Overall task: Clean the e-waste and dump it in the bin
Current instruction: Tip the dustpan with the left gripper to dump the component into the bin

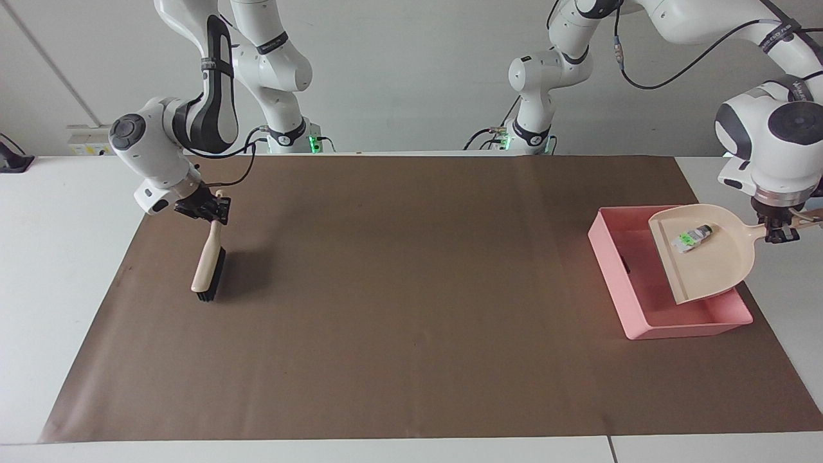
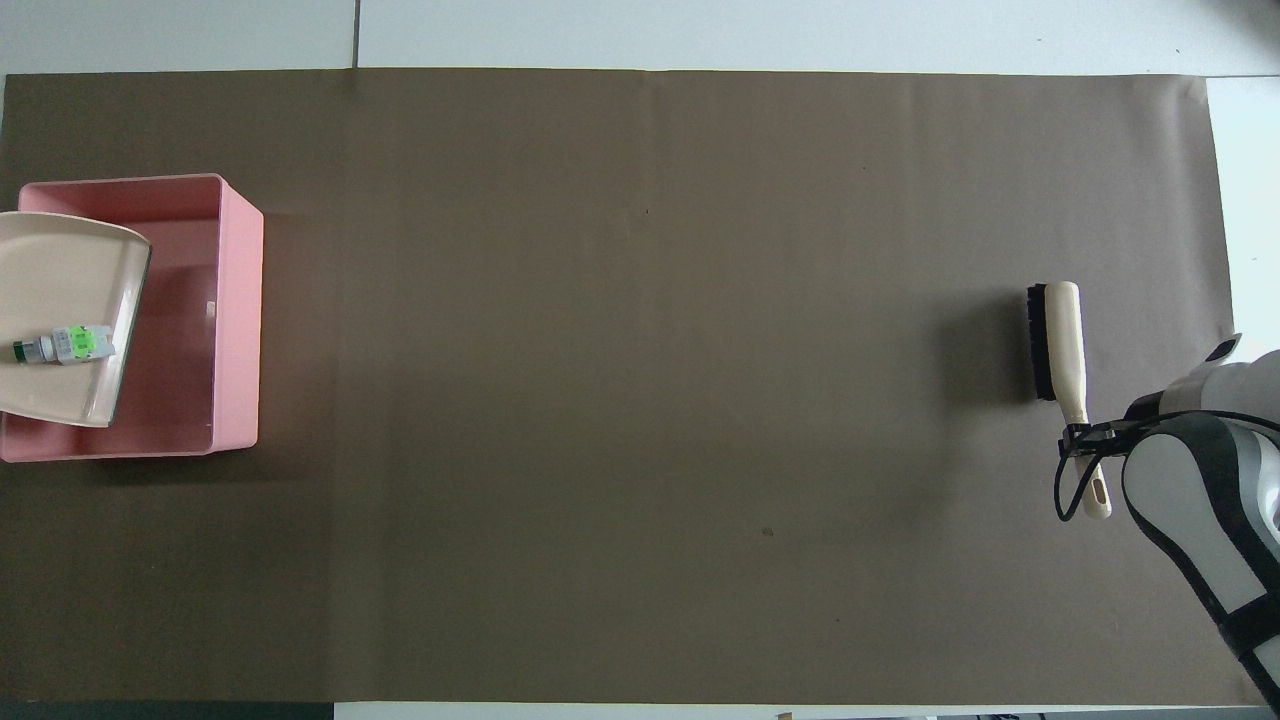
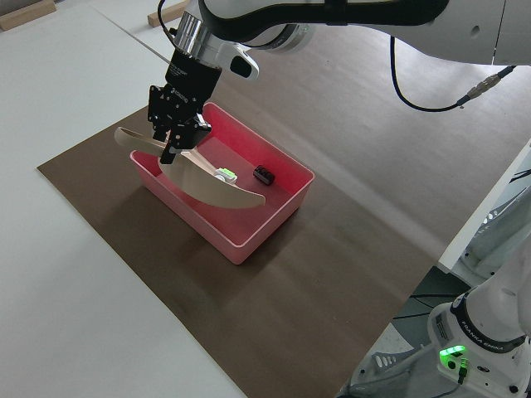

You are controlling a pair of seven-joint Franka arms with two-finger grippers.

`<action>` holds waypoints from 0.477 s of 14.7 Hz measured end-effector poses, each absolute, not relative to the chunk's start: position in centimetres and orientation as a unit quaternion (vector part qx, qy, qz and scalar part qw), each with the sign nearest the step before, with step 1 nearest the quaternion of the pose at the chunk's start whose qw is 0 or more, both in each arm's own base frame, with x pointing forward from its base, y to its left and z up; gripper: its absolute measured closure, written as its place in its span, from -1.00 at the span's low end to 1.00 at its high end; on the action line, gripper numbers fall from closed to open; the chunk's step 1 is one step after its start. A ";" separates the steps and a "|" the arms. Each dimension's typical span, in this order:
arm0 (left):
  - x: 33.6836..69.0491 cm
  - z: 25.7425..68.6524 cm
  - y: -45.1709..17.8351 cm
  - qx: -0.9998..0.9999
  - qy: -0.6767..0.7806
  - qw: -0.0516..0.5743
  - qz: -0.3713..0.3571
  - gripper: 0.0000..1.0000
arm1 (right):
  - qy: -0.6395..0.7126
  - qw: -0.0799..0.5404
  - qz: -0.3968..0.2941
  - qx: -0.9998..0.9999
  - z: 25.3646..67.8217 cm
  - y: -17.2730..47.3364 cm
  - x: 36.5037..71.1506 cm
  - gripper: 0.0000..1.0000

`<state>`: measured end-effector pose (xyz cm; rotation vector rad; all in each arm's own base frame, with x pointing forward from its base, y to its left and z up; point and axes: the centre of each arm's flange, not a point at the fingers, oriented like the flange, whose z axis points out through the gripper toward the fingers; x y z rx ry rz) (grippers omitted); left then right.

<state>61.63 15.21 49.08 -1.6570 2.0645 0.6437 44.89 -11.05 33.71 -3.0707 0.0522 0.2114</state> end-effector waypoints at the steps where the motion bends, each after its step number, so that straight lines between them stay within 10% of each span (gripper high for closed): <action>1: 61.6 49.4 14.5 -0.589 0.742 0.210 0.241 0.32 | 0.016 0.032 0.070 -0.997 33.5 -11.0 44.7 0.49; 5: 60.1 54.0 14.3 -0.593 0.729 0.230 0.252 0.32 | 0.005 0.032 0.069 -0.997 33.4 -10.9 44.7 0.39; 7: 59.0 56.2 13.0 -0.593 0.726 0.234 0.256 0.32 | 0.002 0.032 0.069 -0.997 33.4 -10.7 44.7 -0.04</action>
